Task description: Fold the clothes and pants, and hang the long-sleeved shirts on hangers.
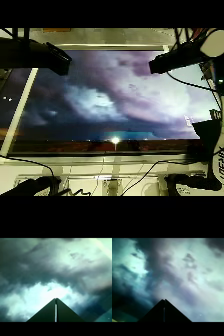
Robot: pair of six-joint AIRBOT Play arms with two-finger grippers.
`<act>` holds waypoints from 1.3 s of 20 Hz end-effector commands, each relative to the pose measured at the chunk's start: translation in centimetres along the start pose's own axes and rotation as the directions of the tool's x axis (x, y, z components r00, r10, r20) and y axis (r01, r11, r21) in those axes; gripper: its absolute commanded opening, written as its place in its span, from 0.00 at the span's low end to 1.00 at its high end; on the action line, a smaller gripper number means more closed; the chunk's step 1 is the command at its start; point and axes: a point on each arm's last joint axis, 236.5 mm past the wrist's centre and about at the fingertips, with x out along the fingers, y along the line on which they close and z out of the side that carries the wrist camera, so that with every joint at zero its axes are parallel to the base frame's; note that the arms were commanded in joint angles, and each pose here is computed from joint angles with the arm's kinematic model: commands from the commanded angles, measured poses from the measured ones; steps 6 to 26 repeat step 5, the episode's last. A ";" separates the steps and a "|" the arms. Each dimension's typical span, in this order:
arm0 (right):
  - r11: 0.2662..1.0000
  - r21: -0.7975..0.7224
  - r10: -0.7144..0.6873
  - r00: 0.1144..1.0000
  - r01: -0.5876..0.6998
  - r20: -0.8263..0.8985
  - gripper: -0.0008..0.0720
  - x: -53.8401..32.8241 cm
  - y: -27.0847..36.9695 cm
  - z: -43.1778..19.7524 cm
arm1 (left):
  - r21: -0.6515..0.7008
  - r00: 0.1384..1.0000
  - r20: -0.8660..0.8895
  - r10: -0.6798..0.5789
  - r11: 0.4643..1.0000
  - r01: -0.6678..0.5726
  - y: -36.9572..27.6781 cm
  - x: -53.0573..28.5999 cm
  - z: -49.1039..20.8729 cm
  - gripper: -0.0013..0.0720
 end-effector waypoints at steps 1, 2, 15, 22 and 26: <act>1.000 -0.014 0.020 0.996 -0.021 -0.087 0.04 2.6 0.8 -1.4 | -0.001 1.000 -0.001 0.001 1.000 -0.001 0.0 0.0 0.0 0.03; 1.000 -0.005 0.025 0.995 -0.026 -0.096 0.04 3.0 0.9 -1.6 | -0.001 1.000 -0.001 0.001 1.000 -0.001 0.0 0.0 0.0 0.03; 1.000 0.003 0.025 0.995 -0.025 -0.098 0.04 3.3 0.8 -1.6 | -0.001 1.000 -0.001 0.001 1.000 -0.001 0.0 0.0 0.0 0.03; 1.000 0.003 0.025 0.995 -0.025 -0.098 0.04 3.3 0.8 -1.6 | -0.001 1.000 -0.001 0.001 1.000 -0.001 0.0 0.0 0.0 0.03; 1.000 0.003 0.025 0.995 -0.025 -0.098 0.04 3.3 0.8 -1.6 | -0.001 1.000 -0.001 0.001 1.000 -0.001 0.0 0.0 0.0 0.03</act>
